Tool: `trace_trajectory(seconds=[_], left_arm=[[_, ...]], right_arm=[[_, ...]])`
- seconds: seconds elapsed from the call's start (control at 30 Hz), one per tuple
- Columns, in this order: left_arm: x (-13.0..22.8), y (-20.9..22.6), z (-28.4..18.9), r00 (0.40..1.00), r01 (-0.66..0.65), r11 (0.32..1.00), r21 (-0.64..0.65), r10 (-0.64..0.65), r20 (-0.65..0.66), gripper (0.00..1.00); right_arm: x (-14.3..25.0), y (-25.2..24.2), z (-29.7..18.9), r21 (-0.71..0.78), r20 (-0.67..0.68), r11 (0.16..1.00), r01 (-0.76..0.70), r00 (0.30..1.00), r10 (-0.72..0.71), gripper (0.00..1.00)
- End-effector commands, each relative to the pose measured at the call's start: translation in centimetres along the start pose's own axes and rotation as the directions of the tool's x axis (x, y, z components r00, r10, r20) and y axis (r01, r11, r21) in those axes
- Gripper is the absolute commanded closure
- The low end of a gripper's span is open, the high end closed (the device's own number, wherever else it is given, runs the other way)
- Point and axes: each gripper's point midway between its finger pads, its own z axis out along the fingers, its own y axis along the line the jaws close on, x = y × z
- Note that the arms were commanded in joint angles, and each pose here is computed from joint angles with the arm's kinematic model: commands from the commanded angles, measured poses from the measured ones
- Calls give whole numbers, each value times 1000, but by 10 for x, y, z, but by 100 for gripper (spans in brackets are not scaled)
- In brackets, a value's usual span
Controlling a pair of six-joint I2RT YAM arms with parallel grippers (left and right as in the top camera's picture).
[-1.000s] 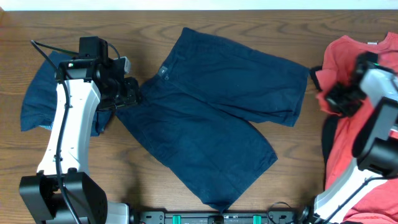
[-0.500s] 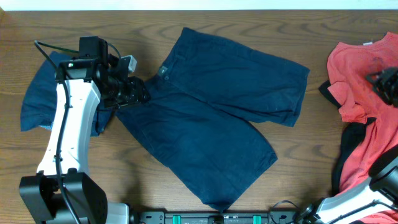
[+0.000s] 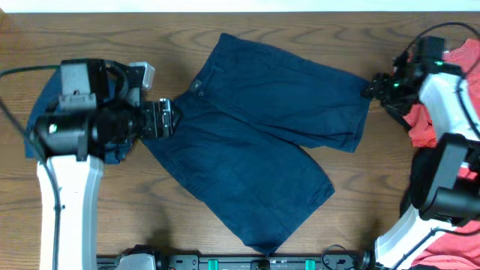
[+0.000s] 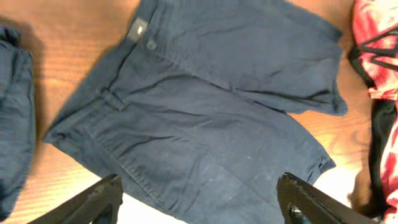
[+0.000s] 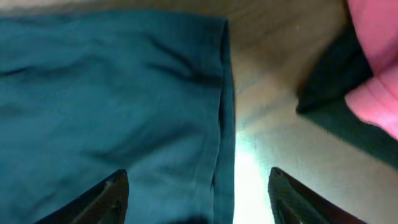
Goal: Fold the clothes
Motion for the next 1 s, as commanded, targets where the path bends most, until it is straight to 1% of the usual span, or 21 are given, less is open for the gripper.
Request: trace_trajectory(seconds=[0.0, 0.1, 0.2, 0.3, 0.37, 0.43, 0.47, 0.53, 0.57, 0.63, 0.67, 0.73, 0.8, 0.83, 0.9, 0.93, 0.97], left_arm=[[-5, -8, -15, 998, -36, 999, 4, 35, 48, 19], [-4, -10, -19, 997, -41, 999, 4, 41, 60, 20], [-4, -10, -19, 997, -41, 999, 4, 40, 58, 20], [-4, -10, -19, 997, -41, 999, 4, 40, 58, 20], [-4, -10, -19, 997, -41, 999, 4, 40, 59, 20], [-4, -10, -19, 997, -41, 999, 4, 40, 59, 20], [-4, -10, -19, 997, -40, 999, 4, 40, 59, 20], [-4, -10, -19, 997, -41, 999, 4, 40, 59, 20], [-4, -10, -19, 997, -41, 999, 4, 40, 59, 20], [-4, -10, -19, 997, -41, 999, 4, 41, 59, 20], [-4, -10, -19, 997, -41, 999, 4, 41, 59, 20], [-4, -10, -19, 997, -41, 999, 4, 41, 59, 20], [-4, -10, -19, 997, -41, 999, 4, 41, 59, 20], [-4, -10, -19, 997, -41, 999, 4, 41, 59, 20], [-4, -10, -19, 997, -41, 999, 4, 41, 60, 20], [-4, -10, -19, 997, -42, 999, 4, 41, 60, 20], [-4, -10, -19, 997, -41, 999, 4, 41, 59, 20]], right_arm=[[-9, -17, 23, 125, 45, 992, -30, 999, 25, 32], [-22, -15, 38, 110, 90, 994, -25, 996, 15, 35], [-27, -12, 50, 78, 102, 997, -21, 995, 13, 40], [-25, 2, 62, -5, 81, 1000, -10, 997, 10, 49], [-24, 8, 70, -42, 71, 999, -7, 997, 10, 58], [-23, 7, 76, -44, 66, 999, -23, 997, 26, 67], [-23, 6, 80, -43, 65, 999, -30, 997, 33, 73], [-27, 5, 85, -42, 81, 998, -53, 995, 56, 94], [-33, 5, 85, -50, 103, 996, -69, 992, 74, 99], [-55, 9, 80, -88, 182, 992, -89, 978, 103, 99], [-70, 16, 72, -136, 232, 987, -87, 966, 117, 99], [-102, 35, 49, -253, 333, 967, -40, 935, 126, 99], [-136, 54, 16, -365, 445, 930, 33, 884, 143, 99], [-150, 60, 0, -401, 494, 914, 65, 855, 156, 99], [-168, 69, -23, -444, 549, 890, 109, 818, 174, 99], [-173, 73, -32, -453, 563, 883, 127, 808, 172, 94], [-175, 75, -35, -454, 567, 881, 136, 807, 168, 78]])
